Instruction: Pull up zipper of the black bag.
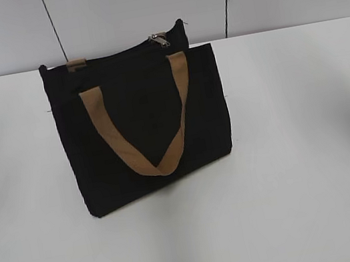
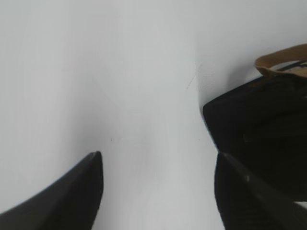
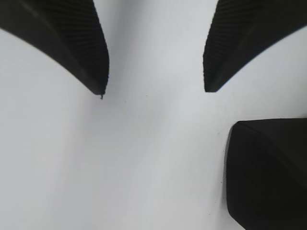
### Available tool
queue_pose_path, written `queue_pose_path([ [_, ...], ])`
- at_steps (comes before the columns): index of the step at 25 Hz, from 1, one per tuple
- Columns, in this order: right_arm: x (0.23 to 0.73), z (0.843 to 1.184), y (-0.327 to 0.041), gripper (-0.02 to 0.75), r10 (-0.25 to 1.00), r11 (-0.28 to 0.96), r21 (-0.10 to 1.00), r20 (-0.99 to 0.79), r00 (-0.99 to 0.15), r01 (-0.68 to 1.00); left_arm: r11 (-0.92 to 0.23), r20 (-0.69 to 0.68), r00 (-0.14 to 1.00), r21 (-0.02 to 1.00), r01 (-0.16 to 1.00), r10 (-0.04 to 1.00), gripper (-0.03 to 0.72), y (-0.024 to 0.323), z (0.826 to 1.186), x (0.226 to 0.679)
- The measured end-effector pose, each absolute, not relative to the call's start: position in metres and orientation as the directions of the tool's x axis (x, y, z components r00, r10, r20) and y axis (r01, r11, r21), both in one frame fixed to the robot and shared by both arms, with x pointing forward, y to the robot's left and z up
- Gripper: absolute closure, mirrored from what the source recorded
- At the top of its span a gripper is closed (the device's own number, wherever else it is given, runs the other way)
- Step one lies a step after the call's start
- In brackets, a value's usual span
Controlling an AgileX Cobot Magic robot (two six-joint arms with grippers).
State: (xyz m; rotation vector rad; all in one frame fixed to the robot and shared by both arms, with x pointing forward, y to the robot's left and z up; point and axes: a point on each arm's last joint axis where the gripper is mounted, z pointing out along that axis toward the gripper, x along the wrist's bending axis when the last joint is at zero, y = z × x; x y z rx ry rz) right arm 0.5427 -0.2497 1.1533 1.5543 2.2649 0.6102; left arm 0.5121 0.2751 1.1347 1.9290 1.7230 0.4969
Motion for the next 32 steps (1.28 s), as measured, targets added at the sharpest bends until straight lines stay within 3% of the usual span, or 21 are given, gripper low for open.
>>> queue_pose_path([
  [4, 0.532, 1.162, -0.264, 0.265, 0.953, 0.266, 0.511, -0.014, -0.302, 0.817, -0.040, -0.005, 0.051, 0.543, 0.838, 0.999, 0.165, 0.284, 1.142, 0.508],
  [9, 0.521, 1.172, -0.280, 0.265, 0.955, 0.273, 0.521, -0.044, -0.294, 0.809, -0.072, 0.158, -0.001, 0.458, 0.886, 0.987, 0.166, 0.300, 1.141, 0.500],
  [14, 0.500, 1.181, -0.287, 0.265, 0.957, 0.269, 0.547, -0.061, -0.283, 0.793, -0.078, 0.091, 0.036, 0.517, 0.853, 0.995, 0.166, 0.293, 1.151, 0.485],
  [20, 0.446, 1.154, -0.285, 0.265, 0.961, 0.240, 0.534, -0.014, -0.275, 0.811, -0.100, -0.006, 0.126, 0.570, 0.816, 0.992, 0.166, 0.284, 1.140, 0.438],
  [32, 0.356, 1.068, -0.281, 0.265, 0.964, 0.192, 0.518, 0.062, -0.260, 0.834, -0.098, -0.012, 0.135, 0.624, 0.775, 0.991, 0.166, 0.290, 1.084, 0.340],
])
